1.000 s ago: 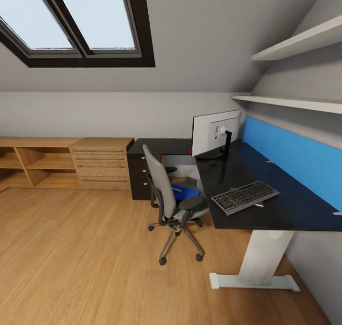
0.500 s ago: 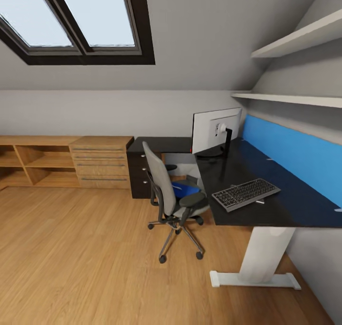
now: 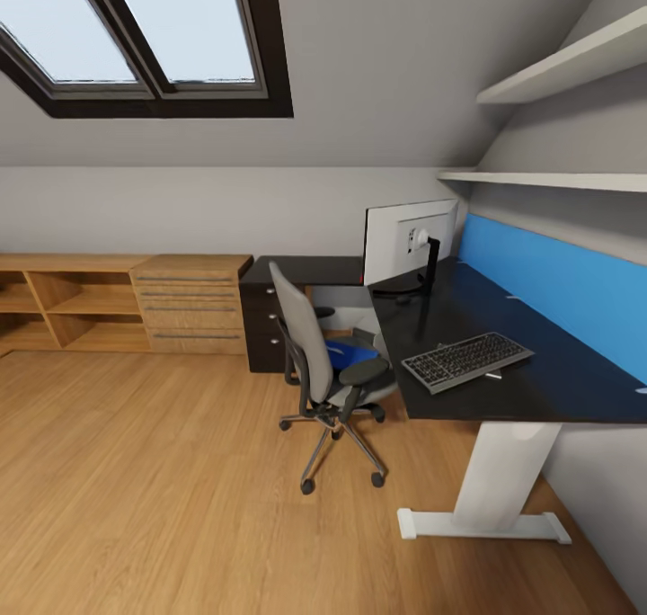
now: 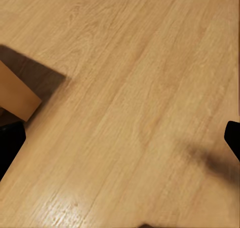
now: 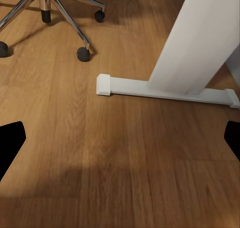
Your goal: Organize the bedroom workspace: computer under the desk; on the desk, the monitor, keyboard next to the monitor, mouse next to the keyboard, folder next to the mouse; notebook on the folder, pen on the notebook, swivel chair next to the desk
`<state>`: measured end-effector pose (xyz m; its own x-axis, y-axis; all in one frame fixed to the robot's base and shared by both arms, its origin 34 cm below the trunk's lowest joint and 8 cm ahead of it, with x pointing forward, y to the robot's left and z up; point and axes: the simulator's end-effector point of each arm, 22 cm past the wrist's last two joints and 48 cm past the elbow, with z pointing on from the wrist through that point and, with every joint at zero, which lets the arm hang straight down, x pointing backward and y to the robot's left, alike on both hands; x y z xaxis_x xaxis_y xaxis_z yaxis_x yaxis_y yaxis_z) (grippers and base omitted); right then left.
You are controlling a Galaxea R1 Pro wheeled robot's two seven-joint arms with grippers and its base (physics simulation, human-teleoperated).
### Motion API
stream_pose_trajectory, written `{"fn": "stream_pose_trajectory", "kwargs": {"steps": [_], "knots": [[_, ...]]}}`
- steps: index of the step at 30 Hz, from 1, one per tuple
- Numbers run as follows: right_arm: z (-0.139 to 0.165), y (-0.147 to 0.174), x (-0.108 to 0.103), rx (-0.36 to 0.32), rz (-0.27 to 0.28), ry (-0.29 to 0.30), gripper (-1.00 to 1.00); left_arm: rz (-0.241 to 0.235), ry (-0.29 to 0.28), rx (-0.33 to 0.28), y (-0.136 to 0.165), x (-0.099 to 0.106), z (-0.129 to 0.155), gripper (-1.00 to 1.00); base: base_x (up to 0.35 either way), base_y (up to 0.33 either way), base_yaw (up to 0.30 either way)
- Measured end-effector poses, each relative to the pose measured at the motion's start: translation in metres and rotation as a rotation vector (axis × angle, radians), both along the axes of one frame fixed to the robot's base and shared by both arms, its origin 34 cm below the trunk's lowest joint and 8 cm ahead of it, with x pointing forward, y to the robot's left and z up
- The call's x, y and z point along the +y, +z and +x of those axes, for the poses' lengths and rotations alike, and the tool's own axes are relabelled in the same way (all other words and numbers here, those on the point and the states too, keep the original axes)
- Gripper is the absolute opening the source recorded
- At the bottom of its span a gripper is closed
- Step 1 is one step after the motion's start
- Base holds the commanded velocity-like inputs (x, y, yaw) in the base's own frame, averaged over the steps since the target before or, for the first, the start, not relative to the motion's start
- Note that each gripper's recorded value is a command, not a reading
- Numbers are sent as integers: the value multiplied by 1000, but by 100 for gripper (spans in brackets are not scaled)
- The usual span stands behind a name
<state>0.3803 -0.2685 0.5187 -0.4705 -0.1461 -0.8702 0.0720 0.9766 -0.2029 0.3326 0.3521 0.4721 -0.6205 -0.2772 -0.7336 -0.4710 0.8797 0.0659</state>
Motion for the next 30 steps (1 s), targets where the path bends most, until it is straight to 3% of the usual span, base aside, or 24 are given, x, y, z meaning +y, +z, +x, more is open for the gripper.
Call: {"fn": "stream_pose_trajectory", "kwargs": {"steps": [6, 11, 16, 19, 20, 21, 25, 28, 29, 30], "knots": [[-1, -11, -1, 0, -1, -2, 100, -7, -8, 1, -11, -3, 2, 100, 0, 64, 0], [-1, -20, -5, 0, -6, -6, 100, -41, -15, 89, -35, -10, -12, 100, 0, 297, 0], [-1, -28, -15, -4, -21, -8, 100, -61, -17, 123, -50, -16, -17, 100, 0, 302, 0], [0, -32, -21, -11, -30, -12, 100, -57, -16, 100, -53, -17, -14, 100, 0, 121, 0], [0, -33, -34, -14, -47, -18, 100, -84, -27, 78, -54, -44, -10, 100, 0, 27, 0], [0, -35, -34, -14, -49, -12, 100, -92, -27, 73, -55, -50, -9, 100, 0, 21, 0], [-1, -42, -35, -15, -51, -8, 100, -98, -30, 56, -61, -56, -5, 100, 0, 12, 0], [-1, -48, -33, -15, -50, 1, 100, -101, -41, 4, -55, -62, 19, 100, 0, 3, 0], [21, -55, -10, 36, -54, 2, 100, -177, -169, 172, -70, -114, 26, 100, 0, 0, 0], [77, -16, -8, -96, -54, -11, 100, -229, -203, 223, -58, -132, 56, 100, 0, 0, 0]]}}
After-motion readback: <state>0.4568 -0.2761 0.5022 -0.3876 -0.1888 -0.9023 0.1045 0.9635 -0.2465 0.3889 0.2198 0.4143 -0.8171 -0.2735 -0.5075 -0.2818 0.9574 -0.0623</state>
